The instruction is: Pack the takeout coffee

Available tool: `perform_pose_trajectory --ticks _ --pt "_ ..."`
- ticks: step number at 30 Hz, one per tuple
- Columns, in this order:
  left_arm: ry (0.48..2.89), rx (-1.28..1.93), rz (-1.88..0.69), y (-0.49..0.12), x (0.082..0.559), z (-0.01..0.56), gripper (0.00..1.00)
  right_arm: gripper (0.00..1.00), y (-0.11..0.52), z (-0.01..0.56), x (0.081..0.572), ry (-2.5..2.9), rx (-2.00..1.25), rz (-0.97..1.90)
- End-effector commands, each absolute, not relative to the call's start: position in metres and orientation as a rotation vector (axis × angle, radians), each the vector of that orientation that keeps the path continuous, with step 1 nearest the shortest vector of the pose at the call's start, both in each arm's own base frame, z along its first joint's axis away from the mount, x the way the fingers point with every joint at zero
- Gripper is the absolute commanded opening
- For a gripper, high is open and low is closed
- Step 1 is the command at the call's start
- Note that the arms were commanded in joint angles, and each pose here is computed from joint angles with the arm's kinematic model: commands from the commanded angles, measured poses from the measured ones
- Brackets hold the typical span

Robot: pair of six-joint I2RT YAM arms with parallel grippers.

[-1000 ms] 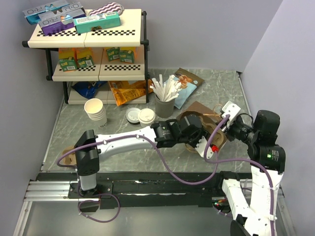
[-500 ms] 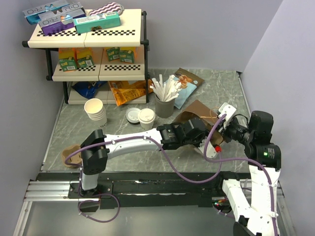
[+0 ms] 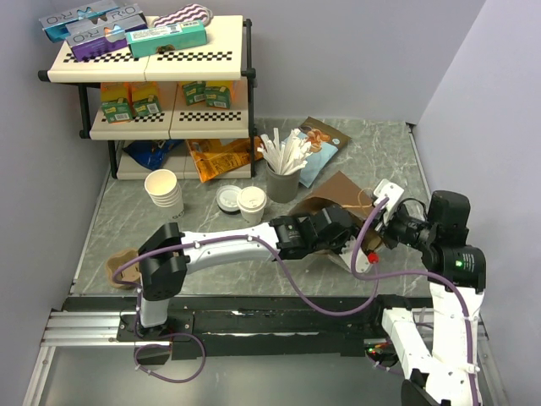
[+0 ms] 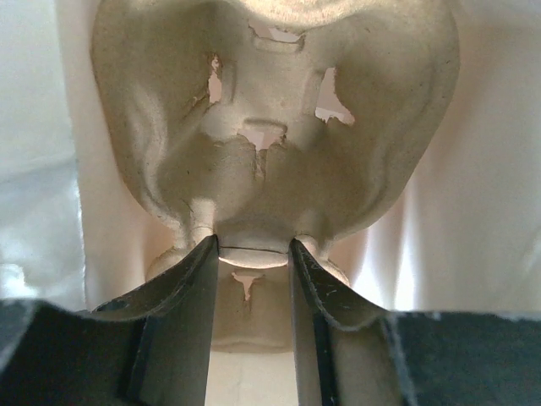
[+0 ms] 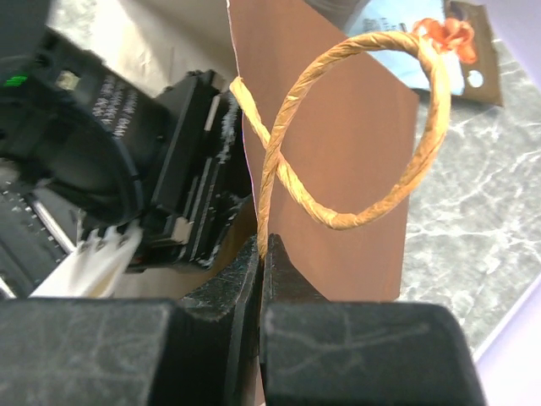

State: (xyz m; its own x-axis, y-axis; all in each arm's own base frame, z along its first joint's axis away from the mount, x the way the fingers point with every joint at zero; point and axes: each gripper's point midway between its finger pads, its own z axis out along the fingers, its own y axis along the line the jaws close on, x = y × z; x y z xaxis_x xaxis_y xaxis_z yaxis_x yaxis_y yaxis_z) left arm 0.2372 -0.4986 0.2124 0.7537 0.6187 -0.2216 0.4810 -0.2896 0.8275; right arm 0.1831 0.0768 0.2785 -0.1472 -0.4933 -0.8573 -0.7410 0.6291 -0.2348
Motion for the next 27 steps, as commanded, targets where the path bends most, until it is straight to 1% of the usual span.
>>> perform_pose_trajectory --ticks 1,6,10,13,15,19,27 --pt "0.803 1.905 0.193 -0.498 0.246 0.211 0.01 0.00 0.090 0.281 0.157 1.765 -1.030 0.367" --pt "0.811 1.891 0.193 -0.497 0.247 0.204 0.01 0.00 0.090 0.278 0.145 1.787 -1.045 0.371" --pt "0.840 1.843 0.118 -0.490 0.251 0.210 0.01 0.00 0.087 0.268 0.133 1.806 -1.088 0.348" --pt "0.797 1.832 0.091 -0.486 0.249 0.210 0.01 0.00 0.086 0.260 0.129 1.821 -1.094 0.350" --pt "0.775 1.808 0.069 -0.488 0.246 0.213 0.01 0.00 0.084 0.253 0.128 1.846 -1.097 0.346" --pt "0.758 1.800 -0.053 -0.486 0.234 0.220 0.01 0.00 0.079 0.248 0.130 1.844 -1.116 0.302" --pt "0.766 1.787 -0.080 -0.484 0.233 0.217 0.01 0.00 0.079 0.248 0.134 1.836 -1.140 0.296"
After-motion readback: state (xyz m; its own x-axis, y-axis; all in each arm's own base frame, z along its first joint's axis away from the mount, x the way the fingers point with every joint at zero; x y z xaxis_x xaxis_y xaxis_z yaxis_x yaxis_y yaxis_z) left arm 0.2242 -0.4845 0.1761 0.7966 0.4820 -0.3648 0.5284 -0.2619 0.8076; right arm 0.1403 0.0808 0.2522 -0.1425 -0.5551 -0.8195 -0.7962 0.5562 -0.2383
